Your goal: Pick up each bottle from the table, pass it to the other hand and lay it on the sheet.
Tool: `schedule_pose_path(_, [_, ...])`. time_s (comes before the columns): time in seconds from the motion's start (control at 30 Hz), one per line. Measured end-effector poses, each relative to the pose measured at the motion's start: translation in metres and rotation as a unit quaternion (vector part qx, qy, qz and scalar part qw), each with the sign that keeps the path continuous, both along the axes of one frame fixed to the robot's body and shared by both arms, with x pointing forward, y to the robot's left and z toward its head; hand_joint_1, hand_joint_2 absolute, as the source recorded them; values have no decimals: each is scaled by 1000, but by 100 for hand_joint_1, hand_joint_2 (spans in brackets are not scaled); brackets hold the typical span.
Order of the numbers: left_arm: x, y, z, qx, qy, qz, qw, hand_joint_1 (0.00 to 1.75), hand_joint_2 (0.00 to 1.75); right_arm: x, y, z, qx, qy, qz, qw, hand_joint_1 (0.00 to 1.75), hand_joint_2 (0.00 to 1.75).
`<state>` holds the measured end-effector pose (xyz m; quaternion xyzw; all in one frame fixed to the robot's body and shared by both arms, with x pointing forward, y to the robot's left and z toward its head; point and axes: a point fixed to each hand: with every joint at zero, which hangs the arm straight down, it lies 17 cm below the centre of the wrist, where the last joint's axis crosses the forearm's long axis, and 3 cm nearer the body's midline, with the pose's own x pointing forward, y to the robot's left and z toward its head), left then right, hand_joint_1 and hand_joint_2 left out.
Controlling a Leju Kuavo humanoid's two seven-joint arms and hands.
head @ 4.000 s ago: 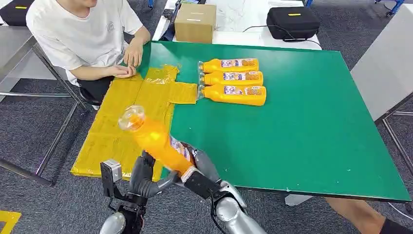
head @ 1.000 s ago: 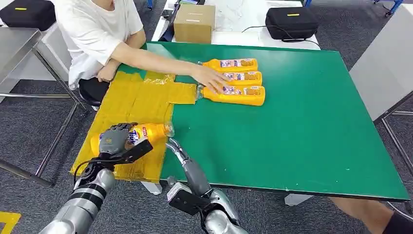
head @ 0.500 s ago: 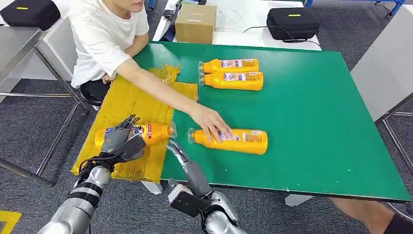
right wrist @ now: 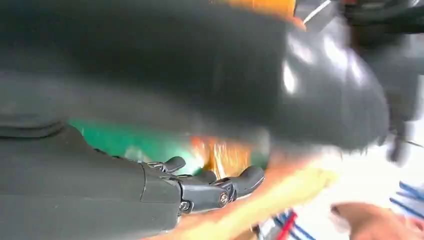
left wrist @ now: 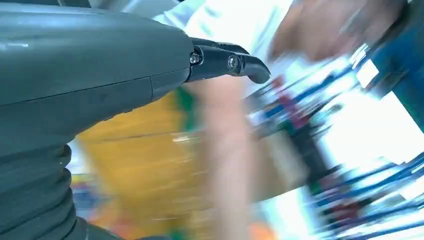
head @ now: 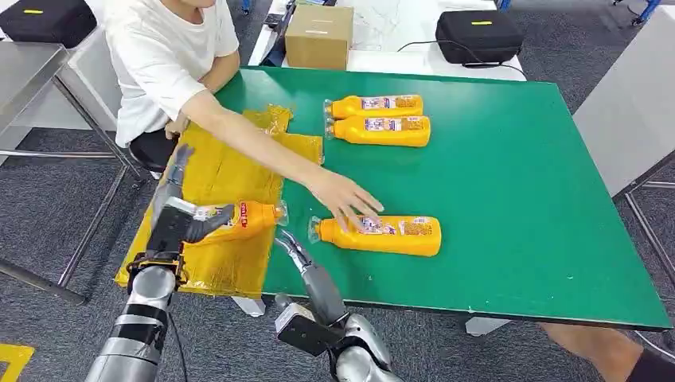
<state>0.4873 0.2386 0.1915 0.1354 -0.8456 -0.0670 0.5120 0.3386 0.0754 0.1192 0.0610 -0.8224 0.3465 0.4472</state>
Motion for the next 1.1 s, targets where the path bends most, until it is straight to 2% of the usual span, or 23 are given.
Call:
schedule_pose_path(0.07, [-6,16,35,-104,-38,13,994,0,175,7,-8,5,-40,-60,-48,996,0,175])
schedule_pose_path(0.13, [-15,31,58,-196,-63,11,978,0,175,12,-17,3,-101,-114,-95,984,0,175])
schedule_pose_path(0.2, [-29,45,75,-252,-87,10,964,0,175,14,-28,-6,-144,-137,-121,972,0,175])
schedule_pose_path(0.5, [-52,58,102,-280,-129,9,951,0,175,17,-42,-14,-174,-153,-135,963,0,175])
schedule_pose_path(0.6, [-66,63,105,-316,-143,-9,938,0,175,19,-58,-17,-228,-191,-169,940,0,175])
schedule_pose_path(0.7, [-85,68,103,-326,-149,-15,933,0,175,24,-93,-23,-274,-213,-208,914,0,175])
schedule_pose_path(0.9, [-111,68,96,-307,-146,-14,940,0,175,60,-192,-52,-378,-173,-279,866,0,175])
schedule_pose_path(1.0, [-113,60,94,-302,-140,-24,943,0,175,86,-235,-61,-401,-144,-300,853,0,175])
schedule_pose_path(1.1, [-112,46,96,-298,-135,-41,944,0,175,110,-265,-68,-404,-117,-314,851,0,175])
